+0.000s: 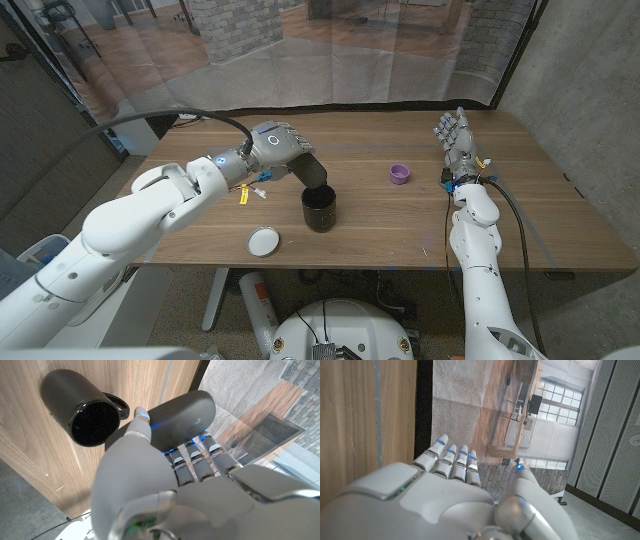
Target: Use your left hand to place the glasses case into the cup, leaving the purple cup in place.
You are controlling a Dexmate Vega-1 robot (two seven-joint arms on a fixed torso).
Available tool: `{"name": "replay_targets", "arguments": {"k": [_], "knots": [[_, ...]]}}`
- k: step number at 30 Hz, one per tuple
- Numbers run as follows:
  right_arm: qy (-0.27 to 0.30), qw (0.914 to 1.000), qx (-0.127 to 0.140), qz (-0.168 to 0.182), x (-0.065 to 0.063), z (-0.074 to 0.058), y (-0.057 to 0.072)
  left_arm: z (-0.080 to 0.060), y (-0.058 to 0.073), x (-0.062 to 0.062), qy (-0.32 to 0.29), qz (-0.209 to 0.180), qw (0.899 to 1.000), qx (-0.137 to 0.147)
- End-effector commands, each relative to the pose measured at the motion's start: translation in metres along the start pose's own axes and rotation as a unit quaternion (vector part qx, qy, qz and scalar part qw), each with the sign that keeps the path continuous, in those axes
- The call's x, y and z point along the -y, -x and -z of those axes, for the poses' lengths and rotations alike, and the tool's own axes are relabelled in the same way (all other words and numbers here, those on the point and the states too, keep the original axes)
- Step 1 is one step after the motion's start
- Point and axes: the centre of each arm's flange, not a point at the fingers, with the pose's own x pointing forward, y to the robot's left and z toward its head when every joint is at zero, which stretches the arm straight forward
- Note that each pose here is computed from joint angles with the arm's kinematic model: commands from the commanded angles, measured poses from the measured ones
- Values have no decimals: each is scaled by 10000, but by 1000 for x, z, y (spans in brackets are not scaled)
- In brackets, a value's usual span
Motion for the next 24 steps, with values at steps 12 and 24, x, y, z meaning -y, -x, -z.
{"name": "replay_targets", "arguments": {"k": [12,24], "knots": [[-56,9999,51,106,3,0,2,-7,-3,2,-711,-51,9974,72],[-86,9999,77,88,1,-1,1,-23,-1,-7,-1168,-334,9922,269]]}}
